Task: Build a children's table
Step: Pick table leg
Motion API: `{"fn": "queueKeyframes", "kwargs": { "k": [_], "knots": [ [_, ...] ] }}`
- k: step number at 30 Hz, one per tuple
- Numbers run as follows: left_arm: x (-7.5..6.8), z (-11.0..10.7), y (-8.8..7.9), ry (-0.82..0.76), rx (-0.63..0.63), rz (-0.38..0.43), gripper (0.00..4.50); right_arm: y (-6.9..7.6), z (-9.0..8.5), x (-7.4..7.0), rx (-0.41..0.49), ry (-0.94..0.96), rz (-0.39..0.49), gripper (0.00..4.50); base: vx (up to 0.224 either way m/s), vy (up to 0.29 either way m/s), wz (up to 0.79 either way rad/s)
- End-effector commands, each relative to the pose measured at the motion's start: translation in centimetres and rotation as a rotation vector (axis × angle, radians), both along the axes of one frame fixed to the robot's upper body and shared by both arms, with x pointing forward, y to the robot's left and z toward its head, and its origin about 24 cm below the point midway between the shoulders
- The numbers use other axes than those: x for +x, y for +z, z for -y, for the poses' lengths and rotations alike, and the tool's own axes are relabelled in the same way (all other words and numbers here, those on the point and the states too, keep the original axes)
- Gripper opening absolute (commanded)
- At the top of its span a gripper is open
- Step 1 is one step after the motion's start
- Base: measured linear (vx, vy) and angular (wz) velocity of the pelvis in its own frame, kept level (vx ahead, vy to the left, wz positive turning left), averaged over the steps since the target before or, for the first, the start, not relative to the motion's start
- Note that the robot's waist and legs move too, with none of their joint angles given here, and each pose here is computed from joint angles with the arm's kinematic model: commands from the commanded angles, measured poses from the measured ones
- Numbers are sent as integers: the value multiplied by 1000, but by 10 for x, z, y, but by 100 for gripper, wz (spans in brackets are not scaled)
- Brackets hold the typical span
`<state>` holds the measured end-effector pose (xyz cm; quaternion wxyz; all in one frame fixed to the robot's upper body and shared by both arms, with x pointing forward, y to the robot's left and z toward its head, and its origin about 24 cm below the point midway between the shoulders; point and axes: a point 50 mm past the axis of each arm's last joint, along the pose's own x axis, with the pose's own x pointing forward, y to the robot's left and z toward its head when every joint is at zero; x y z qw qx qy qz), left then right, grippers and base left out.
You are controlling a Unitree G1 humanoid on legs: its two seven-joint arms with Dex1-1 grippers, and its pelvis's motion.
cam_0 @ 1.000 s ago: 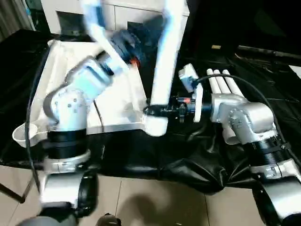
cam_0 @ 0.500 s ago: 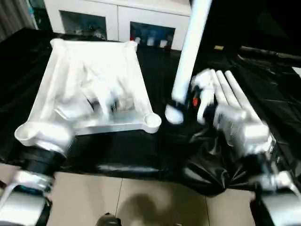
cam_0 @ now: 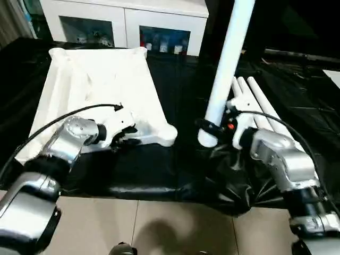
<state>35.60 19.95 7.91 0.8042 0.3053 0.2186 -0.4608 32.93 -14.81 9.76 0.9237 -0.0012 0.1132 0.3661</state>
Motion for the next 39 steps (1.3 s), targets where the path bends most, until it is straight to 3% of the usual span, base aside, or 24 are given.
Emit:
{"fn": "queueKeyframes", "kwargs": {
  "k": [1, 2, 3, 6, 9, 13, 18, 20, 25, 33, 39],
  "knots": [
    [3, 1, 8, -36, 8, 0, 164, 8, 5, -1, -7, -13, 28, 188, 0, 0, 0],
    [5, -1, 9, -45, 23, 3, 164, 9, 5, -1, -8, -13, 29, 188, 0, 0, 0],
    [5, -2, 9, -42, 25, 2, 132, 9, 5, -1, -9, -13, 29, 188, 0, 0, 0],
    [6, -3, 10, -39, 15, -10, 130, 10, 5, -2, -10, -2, 32, 188, 0, 0, 0],
    [6, -4, 9, -46, 11, -28, 93, 11, 5, -2, -12, 0, 32, 188, 0, 0, 0],
    [3, -5, 6, -64, 4, -63, 76, 12, 5, -1, -9, 7, 31, 188, 0, 0, 0],
    [2, -8, 6, -56, -12, -73, 26, 15, -1, 4, 5, 36, 32, 188, 0, 0, 0],
    [-2, -12, 2, -73, -5, -118, 11, 17, -8, 5, 5, 85, 23, 188, 0, 0, 0],
    [-9, -11, -7, -109, 16, -162, 2, 18, -12, 5, -1, 138, -10, 188, 0, 0, 0],
    [-25, 27, -17, -213, -106, -183, 0, 28, -20, 6, 67, 213, -44, 188, 0, 0, 0],
    [-35, 38, -28, -243, -77, -146, 0, 18, -27, 9, 29, 227, -78, 188, 0, 0, 0]
  ]
}}
